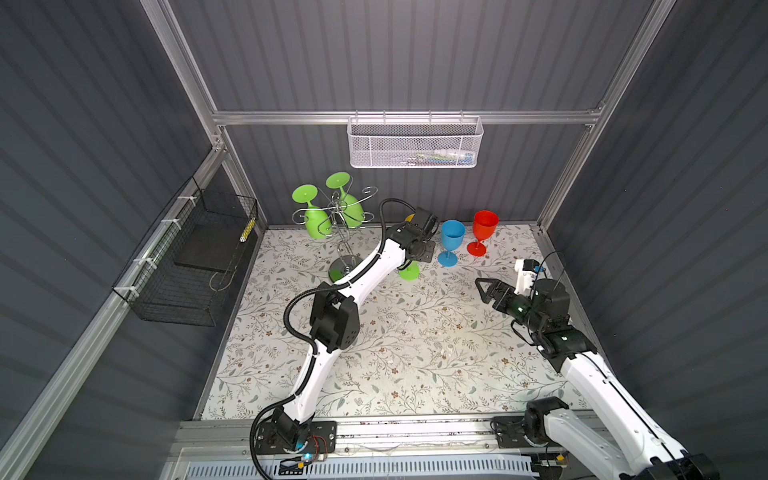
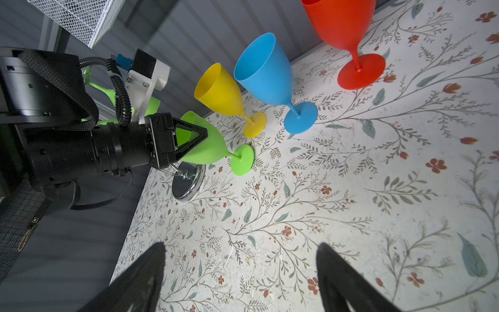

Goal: Take the wine glass off the wine glass rack
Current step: 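Lower the green glass upright beside the yellow glass with the left gripper while right withdraws, then release the green glass and lift the left gripper away, then reach both grippers toward the remaining green glasses on the rack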

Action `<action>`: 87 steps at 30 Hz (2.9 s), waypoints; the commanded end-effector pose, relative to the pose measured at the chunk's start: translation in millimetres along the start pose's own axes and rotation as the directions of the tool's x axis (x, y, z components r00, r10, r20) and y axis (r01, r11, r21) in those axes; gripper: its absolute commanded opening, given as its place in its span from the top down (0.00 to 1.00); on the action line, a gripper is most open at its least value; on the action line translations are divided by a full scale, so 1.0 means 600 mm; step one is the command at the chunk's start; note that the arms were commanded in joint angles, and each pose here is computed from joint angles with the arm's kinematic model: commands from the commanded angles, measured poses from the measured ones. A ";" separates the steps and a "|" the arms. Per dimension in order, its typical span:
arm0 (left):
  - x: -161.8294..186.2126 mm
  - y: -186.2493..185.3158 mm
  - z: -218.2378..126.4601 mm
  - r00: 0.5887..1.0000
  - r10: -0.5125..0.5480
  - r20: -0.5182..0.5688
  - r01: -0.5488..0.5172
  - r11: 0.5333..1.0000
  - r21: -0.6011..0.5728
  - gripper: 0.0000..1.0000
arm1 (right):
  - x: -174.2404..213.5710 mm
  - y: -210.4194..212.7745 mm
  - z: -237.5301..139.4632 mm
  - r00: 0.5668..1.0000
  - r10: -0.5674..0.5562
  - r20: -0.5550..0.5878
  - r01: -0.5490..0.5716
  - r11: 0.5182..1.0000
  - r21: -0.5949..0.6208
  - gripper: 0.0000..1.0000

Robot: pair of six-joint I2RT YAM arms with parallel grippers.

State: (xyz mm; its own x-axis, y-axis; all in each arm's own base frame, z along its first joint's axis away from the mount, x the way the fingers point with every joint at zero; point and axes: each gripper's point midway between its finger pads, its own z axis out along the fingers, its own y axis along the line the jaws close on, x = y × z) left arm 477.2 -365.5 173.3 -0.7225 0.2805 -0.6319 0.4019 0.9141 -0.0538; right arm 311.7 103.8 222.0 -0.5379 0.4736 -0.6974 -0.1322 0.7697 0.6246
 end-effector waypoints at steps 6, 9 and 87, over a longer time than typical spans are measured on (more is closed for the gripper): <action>0.003 0.004 0.009 0.999 0.017 -0.027 -0.017 1.000 0.012 0.92 | 0.005 0.001 0.003 1.000 -0.020 -0.001 0.020 1.000 -0.012 0.13; 0.006 0.003 0.011 0.999 0.016 -0.033 -0.016 1.000 0.014 0.89 | 0.005 0.001 0.003 1.000 -0.020 -0.001 0.020 1.000 -0.012 0.13; -0.101 0.367 -0.475 0.855 -0.356 0.378 0.429 0.894 -0.128 0.07 | 0.088 0.250 -0.008 0.863 -0.503 0.054 0.486 0.795 -0.362 0.10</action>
State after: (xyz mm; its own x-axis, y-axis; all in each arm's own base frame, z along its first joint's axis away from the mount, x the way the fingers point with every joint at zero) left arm 462.2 -106.6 414.0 -0.5490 -0.1659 -0.8192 0.0143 0.9781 -0.2077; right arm 254.3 228.7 257.4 -0.4470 0.0673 -0.8920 -0.6173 0.6985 0.3621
